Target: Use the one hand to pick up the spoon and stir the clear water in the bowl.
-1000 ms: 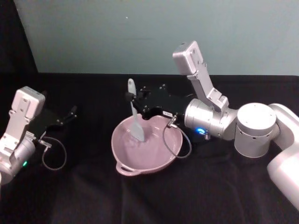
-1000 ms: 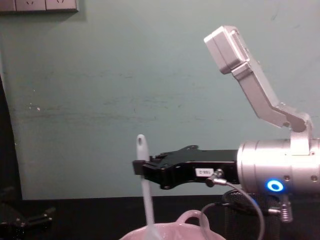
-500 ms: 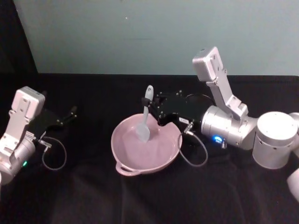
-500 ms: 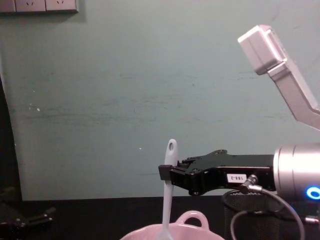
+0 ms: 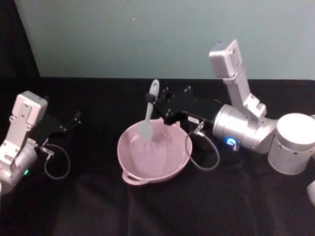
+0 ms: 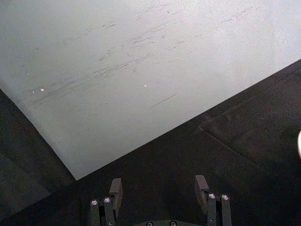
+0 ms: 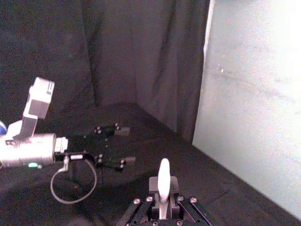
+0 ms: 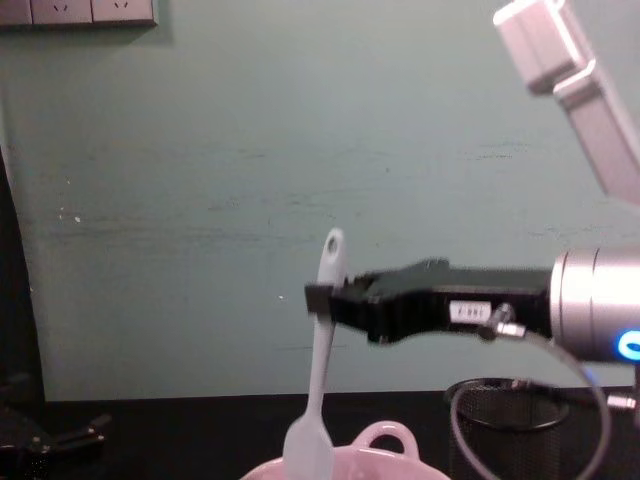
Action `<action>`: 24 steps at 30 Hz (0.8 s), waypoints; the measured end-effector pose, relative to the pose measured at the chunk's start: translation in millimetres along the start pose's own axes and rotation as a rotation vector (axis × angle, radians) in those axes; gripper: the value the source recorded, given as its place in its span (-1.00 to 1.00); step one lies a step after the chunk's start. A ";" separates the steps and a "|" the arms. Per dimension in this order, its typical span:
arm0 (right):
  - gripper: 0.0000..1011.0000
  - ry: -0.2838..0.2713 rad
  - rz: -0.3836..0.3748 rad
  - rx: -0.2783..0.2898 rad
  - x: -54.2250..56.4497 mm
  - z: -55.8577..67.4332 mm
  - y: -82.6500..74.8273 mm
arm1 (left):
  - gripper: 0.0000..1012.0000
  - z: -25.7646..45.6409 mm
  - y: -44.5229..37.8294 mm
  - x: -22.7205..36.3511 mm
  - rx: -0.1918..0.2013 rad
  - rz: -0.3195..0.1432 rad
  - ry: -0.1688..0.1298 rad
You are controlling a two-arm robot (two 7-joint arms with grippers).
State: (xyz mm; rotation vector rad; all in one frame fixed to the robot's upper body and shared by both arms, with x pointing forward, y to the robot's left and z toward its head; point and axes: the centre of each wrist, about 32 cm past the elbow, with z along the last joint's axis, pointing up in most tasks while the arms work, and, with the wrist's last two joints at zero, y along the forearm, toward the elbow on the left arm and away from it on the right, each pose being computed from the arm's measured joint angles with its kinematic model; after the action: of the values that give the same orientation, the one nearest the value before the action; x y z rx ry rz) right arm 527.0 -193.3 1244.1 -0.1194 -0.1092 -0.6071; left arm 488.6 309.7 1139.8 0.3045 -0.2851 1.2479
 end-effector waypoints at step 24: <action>-0.76 0.103 -0.102 0.025 8.3 31.2 -24.2 | 1.00 0.0 0.0 0.0 0.000 0.000 0.000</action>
State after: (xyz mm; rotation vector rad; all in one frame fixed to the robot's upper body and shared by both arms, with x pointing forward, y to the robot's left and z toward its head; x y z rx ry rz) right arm 517.8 -213.1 1278.0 -0.0588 -0.0229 -0.7123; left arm 488.6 309.7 1139.8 0.3045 -0.2850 1.2480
